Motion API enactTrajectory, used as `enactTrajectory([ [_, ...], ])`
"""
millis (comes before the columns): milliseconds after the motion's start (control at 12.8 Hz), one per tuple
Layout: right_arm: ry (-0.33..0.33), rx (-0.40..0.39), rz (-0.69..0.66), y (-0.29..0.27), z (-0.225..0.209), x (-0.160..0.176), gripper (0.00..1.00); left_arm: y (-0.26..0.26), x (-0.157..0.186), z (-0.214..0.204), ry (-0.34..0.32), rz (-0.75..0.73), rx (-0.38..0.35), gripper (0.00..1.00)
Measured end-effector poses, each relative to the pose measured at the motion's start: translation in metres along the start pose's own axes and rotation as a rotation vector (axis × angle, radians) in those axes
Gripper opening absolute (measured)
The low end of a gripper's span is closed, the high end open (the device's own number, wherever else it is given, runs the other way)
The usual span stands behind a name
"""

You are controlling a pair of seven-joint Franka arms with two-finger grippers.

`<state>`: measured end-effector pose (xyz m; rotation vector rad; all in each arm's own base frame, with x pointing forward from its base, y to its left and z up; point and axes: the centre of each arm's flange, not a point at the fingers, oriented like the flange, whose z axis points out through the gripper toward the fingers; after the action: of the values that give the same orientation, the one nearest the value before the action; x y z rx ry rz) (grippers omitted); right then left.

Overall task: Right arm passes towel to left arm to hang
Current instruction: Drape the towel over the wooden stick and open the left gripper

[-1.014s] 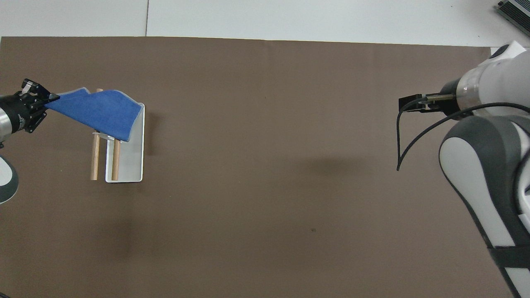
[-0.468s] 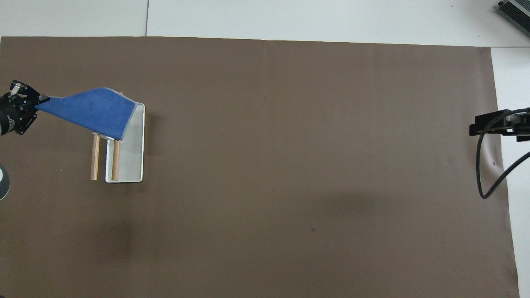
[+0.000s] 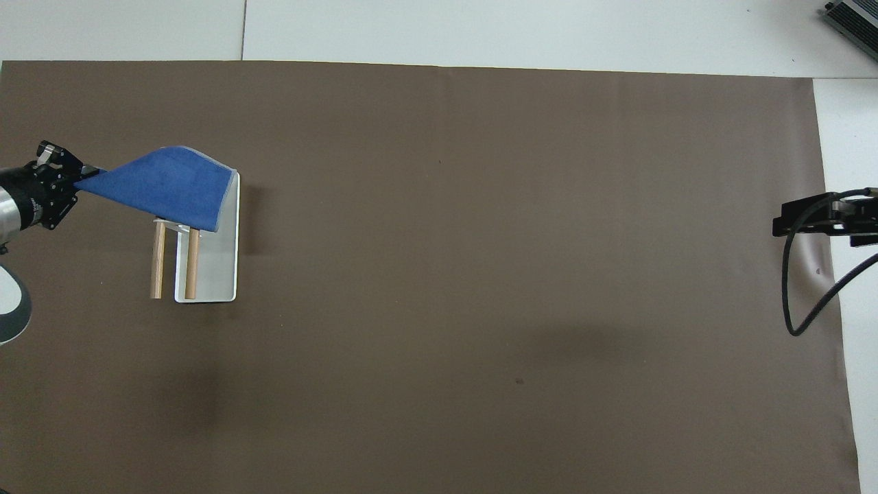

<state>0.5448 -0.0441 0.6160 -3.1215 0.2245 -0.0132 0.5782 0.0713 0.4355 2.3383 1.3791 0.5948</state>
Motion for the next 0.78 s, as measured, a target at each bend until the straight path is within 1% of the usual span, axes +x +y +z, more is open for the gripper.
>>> enactTrajectory([
  [546, -0.012, 0.0, -0.008, -0.004, 0.005, -0.004, 1.0, -0.044, -0.03, 0.008, -0.05, -0.008, 0.066, 0.03],
  [624, -0.012, -0.011, -0.015, -0.006, 0.005, -0.004, 1.0, -0.046, -0.036, 0.008, -0.059, -0.002, 0.071, 0.03],
  [780, -0.014, -0.048, -0.052, -0.022, 0.007, -0.008, 1.0, -0.044, -0.048, 0.011, -0.076, 0.016, 0.077, 0.1],
])
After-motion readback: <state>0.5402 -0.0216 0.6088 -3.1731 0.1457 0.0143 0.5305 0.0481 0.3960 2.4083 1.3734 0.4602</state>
